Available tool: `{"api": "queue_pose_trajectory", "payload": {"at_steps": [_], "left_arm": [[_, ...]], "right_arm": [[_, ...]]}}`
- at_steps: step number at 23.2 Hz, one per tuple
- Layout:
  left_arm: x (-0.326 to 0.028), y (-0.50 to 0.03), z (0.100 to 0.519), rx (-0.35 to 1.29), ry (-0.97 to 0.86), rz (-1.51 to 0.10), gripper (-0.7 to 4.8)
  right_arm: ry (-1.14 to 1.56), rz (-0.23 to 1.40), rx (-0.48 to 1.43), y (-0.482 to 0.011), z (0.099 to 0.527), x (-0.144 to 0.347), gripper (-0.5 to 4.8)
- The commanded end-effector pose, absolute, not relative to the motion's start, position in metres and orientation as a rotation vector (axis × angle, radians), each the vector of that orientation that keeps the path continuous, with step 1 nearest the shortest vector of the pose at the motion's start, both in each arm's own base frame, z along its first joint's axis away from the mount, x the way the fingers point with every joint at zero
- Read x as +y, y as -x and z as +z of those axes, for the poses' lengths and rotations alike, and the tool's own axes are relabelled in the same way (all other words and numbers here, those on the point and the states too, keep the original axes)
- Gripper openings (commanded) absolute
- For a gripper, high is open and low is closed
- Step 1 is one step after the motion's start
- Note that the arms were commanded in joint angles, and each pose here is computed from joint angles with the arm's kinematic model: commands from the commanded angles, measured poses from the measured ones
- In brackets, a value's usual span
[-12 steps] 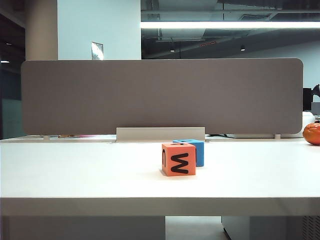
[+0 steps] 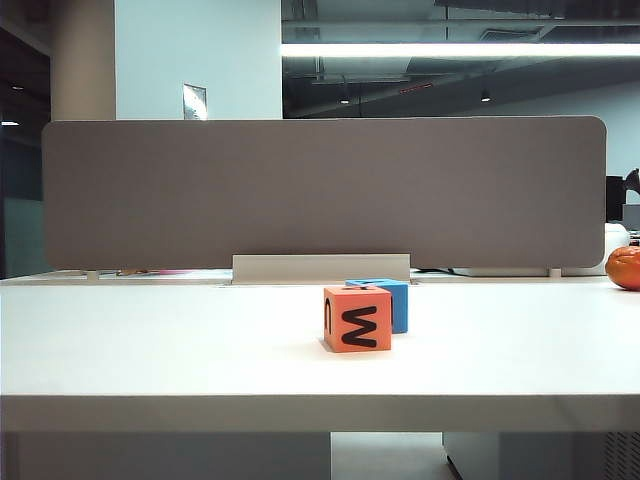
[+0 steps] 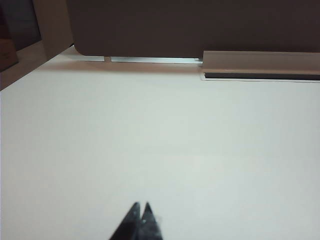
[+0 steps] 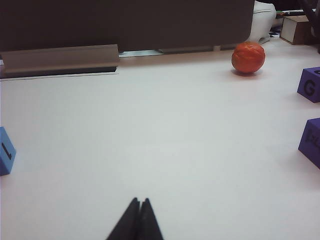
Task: Stack one letter block on top of another letter block.
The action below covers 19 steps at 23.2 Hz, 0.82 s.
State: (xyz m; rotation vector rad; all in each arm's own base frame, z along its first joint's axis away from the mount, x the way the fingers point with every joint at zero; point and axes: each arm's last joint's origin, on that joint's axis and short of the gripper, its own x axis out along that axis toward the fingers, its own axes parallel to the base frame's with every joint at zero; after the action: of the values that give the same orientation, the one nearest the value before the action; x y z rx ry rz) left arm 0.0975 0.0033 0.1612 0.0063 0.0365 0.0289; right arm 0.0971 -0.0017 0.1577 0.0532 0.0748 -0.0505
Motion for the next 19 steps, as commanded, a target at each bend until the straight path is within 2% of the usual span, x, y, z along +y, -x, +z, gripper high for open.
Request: {"api": "queue_pose_trajectory", "payload": {"at_steps": [1, 9, 11, 19], "left_arm": [[0.004, -0.097, 0.164, 0.014, -0.010, 0.033, -0.06], [0.004, -0.097, 0.165, 0.009, 0.000, 0.034, -0.06], [0.004, -0.097, 0.165, 0.007, 0.000, 0.034, -0.06], [0.004, -0.097, 0.166, 0.004, 0.000, 0.034, -0.06]], "right_arm": [[-0.050, -0.048, 0.069, -0.097, 0.157, -0.002, -0.08], [-0.155, -0.018, 0.069, -0.097, 0.157, 0.000, -0.08], [-0.166, 0.110, 0.081, -0.097, 0.157, 0.003, -0.08], [-0.178, 0.456, 0.112, -0.094, 0.157, 0.013, -0.07]]}}
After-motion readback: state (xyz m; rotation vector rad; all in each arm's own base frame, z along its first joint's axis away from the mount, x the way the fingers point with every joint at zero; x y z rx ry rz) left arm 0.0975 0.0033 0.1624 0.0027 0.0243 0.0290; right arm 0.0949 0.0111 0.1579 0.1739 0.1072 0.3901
